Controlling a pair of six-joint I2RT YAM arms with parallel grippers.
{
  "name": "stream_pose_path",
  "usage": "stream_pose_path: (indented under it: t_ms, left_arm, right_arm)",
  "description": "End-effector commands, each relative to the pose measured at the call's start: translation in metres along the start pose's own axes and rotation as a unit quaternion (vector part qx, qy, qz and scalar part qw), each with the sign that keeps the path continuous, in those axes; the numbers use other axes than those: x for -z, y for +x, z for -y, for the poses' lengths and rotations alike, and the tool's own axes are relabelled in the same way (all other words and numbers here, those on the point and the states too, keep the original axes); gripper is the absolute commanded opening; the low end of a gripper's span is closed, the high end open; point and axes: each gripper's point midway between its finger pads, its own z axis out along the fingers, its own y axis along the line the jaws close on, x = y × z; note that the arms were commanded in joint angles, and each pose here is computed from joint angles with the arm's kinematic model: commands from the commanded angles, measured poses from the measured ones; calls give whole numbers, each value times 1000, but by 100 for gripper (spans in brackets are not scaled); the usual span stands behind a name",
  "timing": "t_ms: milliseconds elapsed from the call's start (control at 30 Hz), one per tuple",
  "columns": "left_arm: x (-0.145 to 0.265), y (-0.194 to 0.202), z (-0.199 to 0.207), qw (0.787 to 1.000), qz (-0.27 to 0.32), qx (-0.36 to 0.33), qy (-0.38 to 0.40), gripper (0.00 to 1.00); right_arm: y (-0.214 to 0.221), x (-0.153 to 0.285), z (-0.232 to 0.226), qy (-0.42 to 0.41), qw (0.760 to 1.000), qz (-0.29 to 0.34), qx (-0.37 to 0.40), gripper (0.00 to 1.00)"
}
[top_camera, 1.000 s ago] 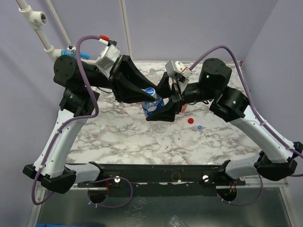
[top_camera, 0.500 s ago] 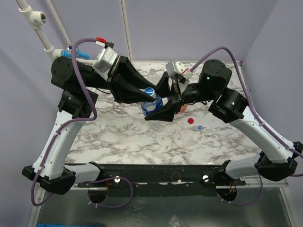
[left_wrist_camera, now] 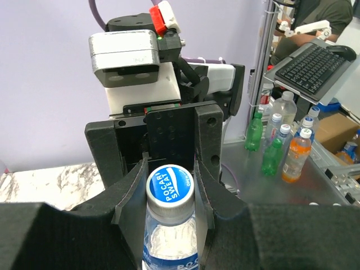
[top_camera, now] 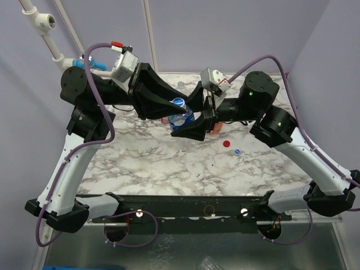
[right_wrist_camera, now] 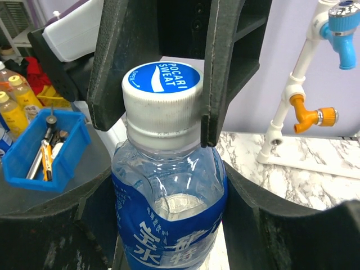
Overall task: Unscrew the bottle caps
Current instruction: Unscrew the bottle cap from the plastic bottle.
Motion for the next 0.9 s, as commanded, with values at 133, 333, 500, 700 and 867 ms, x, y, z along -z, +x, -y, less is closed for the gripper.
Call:
stream_pose_path:
  t_ms: [133,333,500,700,867]
  left_arm:
    - [1,-5,-1,999,8,8,-30,0]
    - [4,5,-22,997,7,6,-77,0]
    - [8,14,-45,991,9,3,-136,0]
    - [17,18,-72,978,22,9,-209,0]
    - [31,21,-101,956,33,8,-292,0]
  right_arm:
    - [-5,8,52,145,989,7,9,1]
    - [-1,27,82,241,970,-4,38,1]
    - [1,42,96,292,954,-15,63,0]
    - [6,51,116,345,935,-20,73,1]
    - [14,56,135,397,914,-22,80,1]
